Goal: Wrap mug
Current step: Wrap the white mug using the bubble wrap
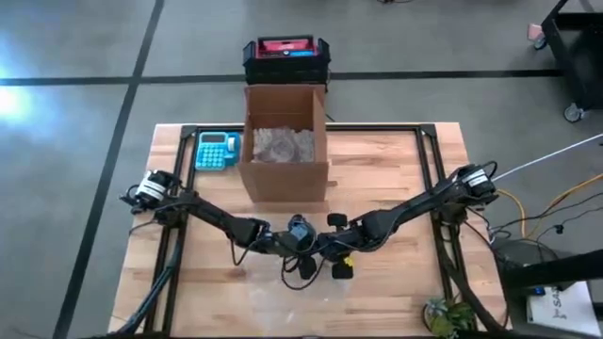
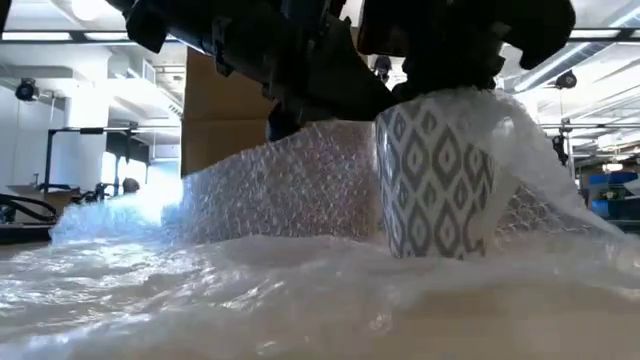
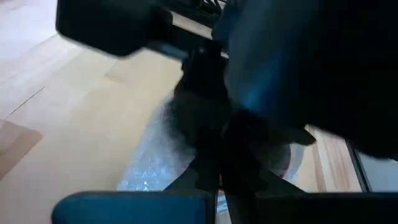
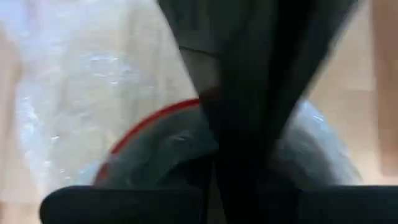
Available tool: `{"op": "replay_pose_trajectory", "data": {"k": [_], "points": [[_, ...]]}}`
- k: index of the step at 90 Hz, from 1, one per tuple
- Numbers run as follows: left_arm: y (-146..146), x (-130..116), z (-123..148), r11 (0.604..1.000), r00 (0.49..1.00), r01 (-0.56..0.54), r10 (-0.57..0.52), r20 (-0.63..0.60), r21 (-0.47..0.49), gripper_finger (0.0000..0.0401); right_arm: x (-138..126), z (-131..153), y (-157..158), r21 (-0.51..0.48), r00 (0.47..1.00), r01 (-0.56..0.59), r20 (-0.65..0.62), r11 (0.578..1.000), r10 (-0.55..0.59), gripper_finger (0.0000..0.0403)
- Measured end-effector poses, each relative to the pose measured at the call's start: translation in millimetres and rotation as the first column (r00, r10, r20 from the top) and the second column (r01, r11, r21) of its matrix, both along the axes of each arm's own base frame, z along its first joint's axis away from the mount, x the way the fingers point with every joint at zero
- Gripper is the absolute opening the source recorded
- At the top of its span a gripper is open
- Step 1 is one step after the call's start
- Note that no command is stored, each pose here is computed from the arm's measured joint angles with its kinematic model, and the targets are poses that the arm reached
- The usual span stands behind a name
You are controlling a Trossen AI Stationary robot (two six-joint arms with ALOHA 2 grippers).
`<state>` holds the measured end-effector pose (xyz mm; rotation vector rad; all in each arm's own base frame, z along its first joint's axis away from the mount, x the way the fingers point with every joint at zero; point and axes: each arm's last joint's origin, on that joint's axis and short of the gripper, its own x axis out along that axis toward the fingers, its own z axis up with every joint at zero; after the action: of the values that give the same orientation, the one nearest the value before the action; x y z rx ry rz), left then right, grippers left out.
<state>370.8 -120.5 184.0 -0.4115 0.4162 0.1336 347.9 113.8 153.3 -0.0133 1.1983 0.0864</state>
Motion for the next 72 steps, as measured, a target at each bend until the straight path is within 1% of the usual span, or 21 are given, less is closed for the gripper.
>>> {"op": "replay_pose_trajectory", "data": {"k": [6, 12, 16, 24, 32, 37, 44, 61, 72], "points": [[0, 0, 0, 1.0, 1.0, 0.0, 0.0, -0.004, 0.002, 0.0, 2, 12, 2, 0.002, 1.0, -0.012, 0.011, 1.0, 0.012, 0.0008], [0, 0, -1, 1.0, 1.0, 0.0, 0.0, -0.006, 0.005, 0.0, 3, 24, 2, -0.008, 0.999, -0.033, -0.011, 0.999, 0.032, 0.0008], [0, -1, -1, 1.0, 1.0, 0.0, 0.0, -0.009, 0.006, 0.0, 4, 37, 2, -0.014, 0.999, -0.048, -0.012, 0.999, 0.048, 0.0008], [0, -1, -1, 1.0, 1.0, -0.002, 0.002, -0.01, 0.008, 0.0, 3, 67, 2, -0.024, 0.996, -0.084, 0.019, 0.996, 0.084, 0.0008], [0, -1, -1, 1.0, 1.0, -0.003, 0.003, -0.014, 0.01, 0.0, 7, 77, 3, -0.016, 0.992, -0.101, 0.075, 0.995, 0.102, 0.0008], [0, -1, -1, 1.0, 1.0, -0.003, 0.003, -0.013, 0.009, 0.0, 6, 74, 3, -0.009, 0.992, -0.105, 0.065, 0.994, 0.105, 0.0008], [0, -1, -1, 1.0, 1.0, -0.003, 0.003, -0.014, 0.01, 0.0, 8, 61, 5, -0.009, 0.993, -0.101, 0.055, 0.995, 0.101, 0.0008], [0, -1, -1, 1.0, 1.0, -0.004, 0.004, -0.016, 0.011, 0.0, 10, 18, 6, -0.028, 0.996, -0.084, -0.026, 0.996, 0.083, 0.0008], [0, -1, -1, 1.0, 1.0, -0.001, 0.001, -0.014, 0.008, 0.0, 12, 1, 6, -0.035, 0.994, -0.087, -0.068, 0.996, 0.085, 0.0008]]}}
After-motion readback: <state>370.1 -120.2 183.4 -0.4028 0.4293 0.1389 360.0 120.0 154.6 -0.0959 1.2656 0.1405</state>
